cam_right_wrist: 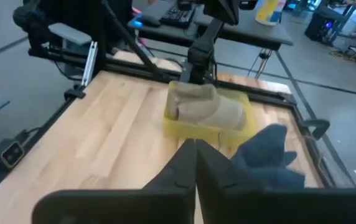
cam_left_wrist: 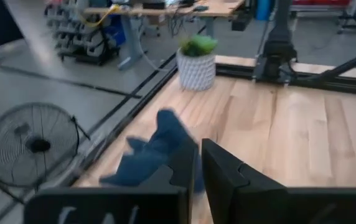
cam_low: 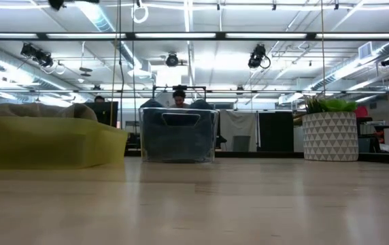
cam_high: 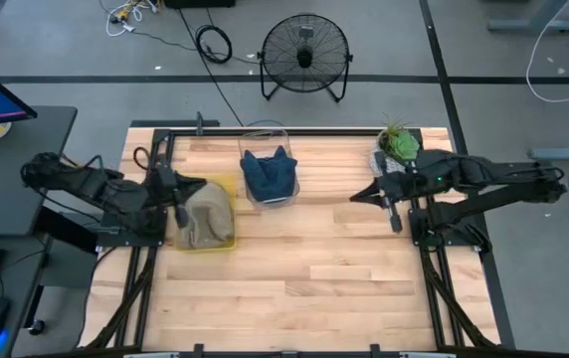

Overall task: Pick & Place hat
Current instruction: Return to Home Position

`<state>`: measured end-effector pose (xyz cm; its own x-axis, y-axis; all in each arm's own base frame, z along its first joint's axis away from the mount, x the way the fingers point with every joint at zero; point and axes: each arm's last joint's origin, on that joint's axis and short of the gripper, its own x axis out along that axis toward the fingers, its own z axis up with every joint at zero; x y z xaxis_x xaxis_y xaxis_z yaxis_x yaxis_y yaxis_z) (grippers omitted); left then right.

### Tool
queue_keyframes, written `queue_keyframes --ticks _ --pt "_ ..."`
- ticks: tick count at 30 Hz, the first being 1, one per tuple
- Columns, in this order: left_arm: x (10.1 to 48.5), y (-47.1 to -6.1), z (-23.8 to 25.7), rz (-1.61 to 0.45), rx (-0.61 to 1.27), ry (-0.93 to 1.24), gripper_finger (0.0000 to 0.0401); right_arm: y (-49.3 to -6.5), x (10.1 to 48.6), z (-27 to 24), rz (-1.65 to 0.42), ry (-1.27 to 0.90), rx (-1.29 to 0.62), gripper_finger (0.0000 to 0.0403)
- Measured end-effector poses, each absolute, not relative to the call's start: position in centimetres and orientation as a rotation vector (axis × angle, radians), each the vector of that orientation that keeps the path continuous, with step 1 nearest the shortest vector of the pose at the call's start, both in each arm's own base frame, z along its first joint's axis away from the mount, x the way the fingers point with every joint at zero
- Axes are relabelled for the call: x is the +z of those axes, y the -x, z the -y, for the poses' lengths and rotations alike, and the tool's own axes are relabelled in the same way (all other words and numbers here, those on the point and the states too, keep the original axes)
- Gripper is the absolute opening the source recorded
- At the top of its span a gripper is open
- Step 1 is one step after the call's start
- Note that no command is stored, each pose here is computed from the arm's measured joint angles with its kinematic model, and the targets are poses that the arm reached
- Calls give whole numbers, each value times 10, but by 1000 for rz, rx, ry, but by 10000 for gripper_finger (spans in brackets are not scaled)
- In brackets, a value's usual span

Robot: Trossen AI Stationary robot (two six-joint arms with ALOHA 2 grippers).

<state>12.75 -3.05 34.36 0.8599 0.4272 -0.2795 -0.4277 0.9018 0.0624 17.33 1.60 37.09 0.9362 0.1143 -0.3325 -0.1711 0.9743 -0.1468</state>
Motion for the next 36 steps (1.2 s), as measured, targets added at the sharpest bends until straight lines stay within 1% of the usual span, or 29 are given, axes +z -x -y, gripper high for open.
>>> queue_keyframes --ticks 3,8,13,18,24,28,34,36 --pt "320 -113 25 -298 455 46 21 -165 352 -15 -323 162 145 8" --pt "274 -101 21 -250 438 103 4 -153 306 -14 -309 100 132 6" --pt "258 -86 16 -221 354 114 5 -133 270 -8 -280 19 86 7" --pt "239 -74 12 -162 294 87 4 -113 245 -3 -194 -40 50 7" --pt "205 -75 14 -73 226 71 4 -98 212 -2 -120 -84 41 7" --pt "197 -81 18 -31 150 36 3 -94 192 -2 -95 -94 43 7" --pt "184 -89 23 79 87 -31 3 -91 179 -2 -68 -72 49 6" --pt "177 -92 24 74 75 -35 3 -91 179 -2 -65 -69 48 6"
